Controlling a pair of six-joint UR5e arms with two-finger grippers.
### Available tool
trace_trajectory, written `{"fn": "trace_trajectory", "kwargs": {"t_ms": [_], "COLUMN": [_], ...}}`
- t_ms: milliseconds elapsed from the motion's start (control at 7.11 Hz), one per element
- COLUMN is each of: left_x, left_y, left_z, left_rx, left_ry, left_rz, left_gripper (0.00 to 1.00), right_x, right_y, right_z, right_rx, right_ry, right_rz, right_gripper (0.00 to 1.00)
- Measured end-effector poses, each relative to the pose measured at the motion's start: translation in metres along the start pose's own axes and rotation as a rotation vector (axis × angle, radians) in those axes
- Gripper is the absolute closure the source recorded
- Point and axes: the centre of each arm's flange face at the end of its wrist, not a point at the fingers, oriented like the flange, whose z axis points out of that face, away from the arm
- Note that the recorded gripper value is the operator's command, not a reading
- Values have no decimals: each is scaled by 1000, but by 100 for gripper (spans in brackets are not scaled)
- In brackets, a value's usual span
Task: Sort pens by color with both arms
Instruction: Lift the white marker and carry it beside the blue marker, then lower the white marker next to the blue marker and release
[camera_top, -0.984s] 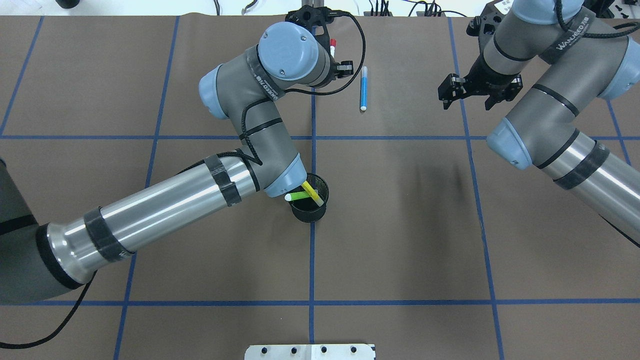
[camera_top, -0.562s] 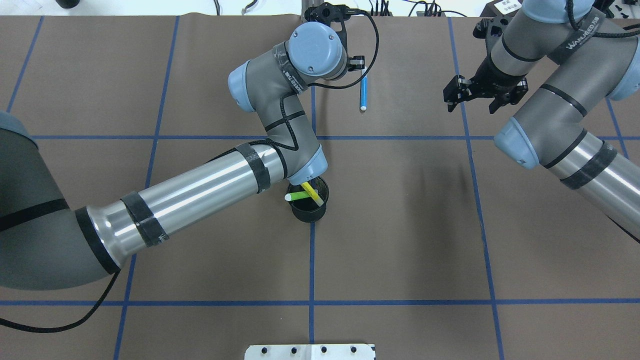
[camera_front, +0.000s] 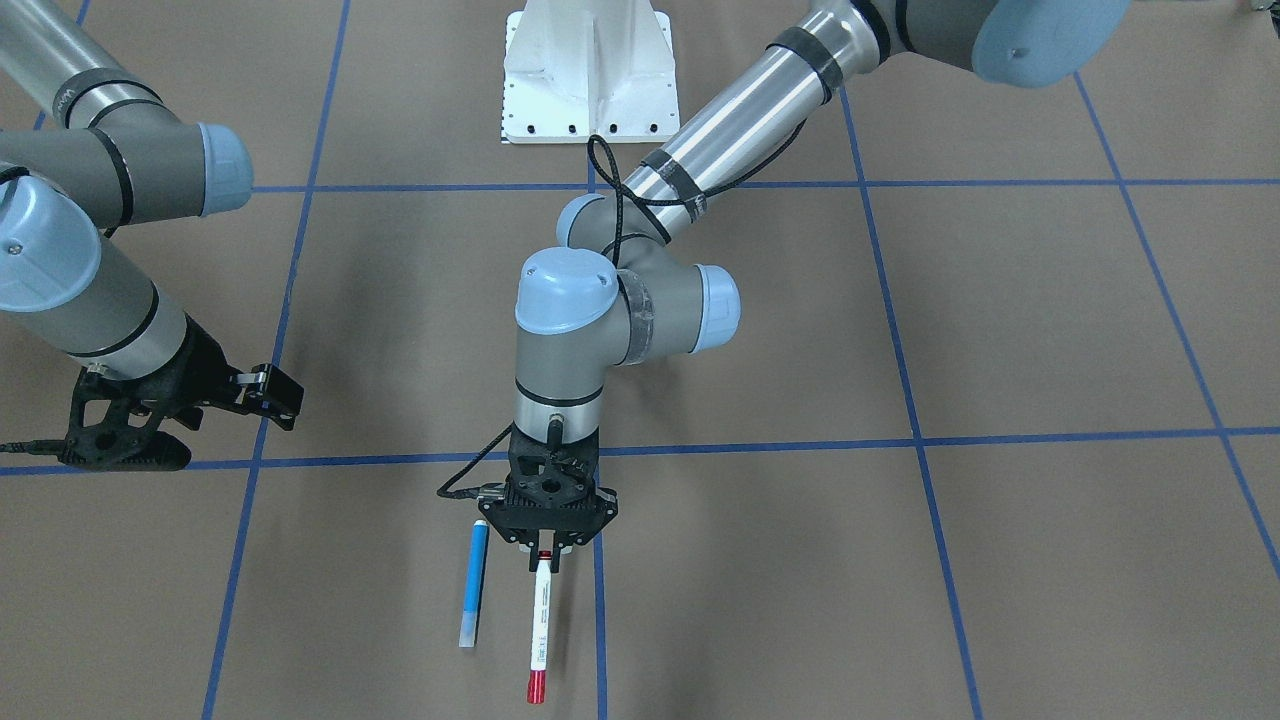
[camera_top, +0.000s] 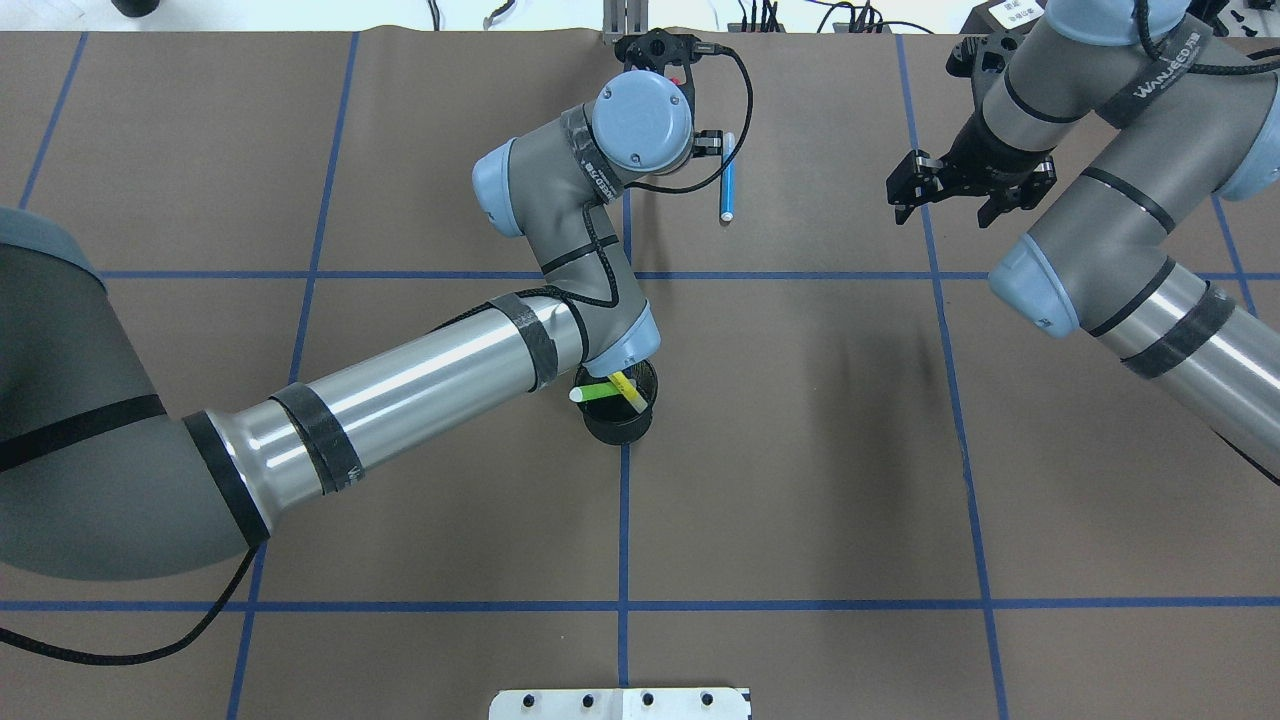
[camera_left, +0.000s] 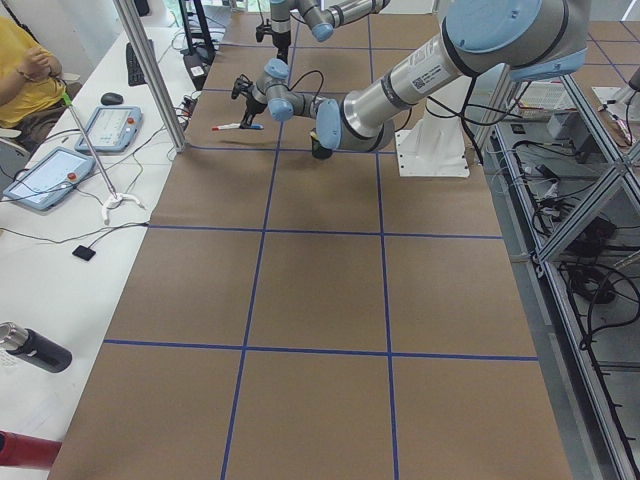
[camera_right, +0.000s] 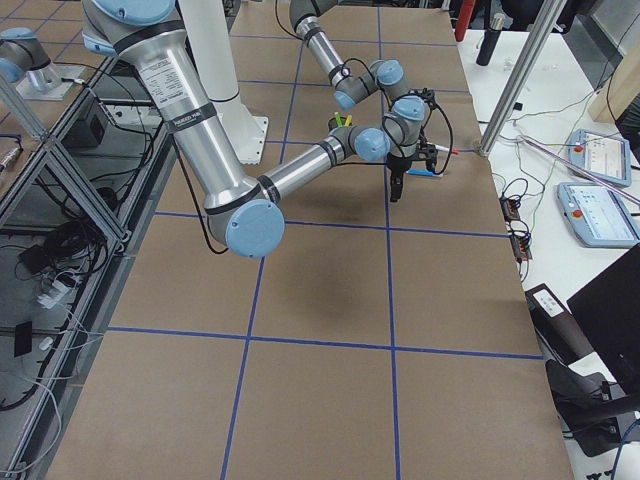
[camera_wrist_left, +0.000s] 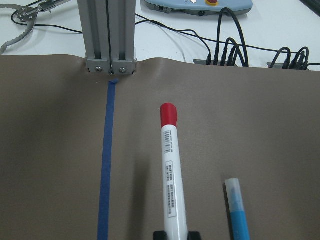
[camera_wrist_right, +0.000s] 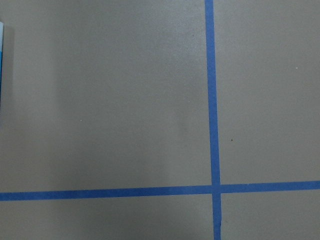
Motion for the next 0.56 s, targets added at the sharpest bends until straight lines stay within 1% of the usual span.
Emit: {"fn": "trace_trajectory", "kwargs": {"t_ms": [422,562], "left_x": [15,19], "left_y": [25,30], "left_z": [2,2], "left_rx": [-22,-26], "left_ry": [11,15], "left_rz": [16,20], "left_gripper": [100,93], "right_x": [0,0], "right_y": [0,0], "right_z": [0,0], "right_rx": [-1,-1], "right_ry": [0,0], "right_rz": [2,3], "right_gripper": [1,1]}}
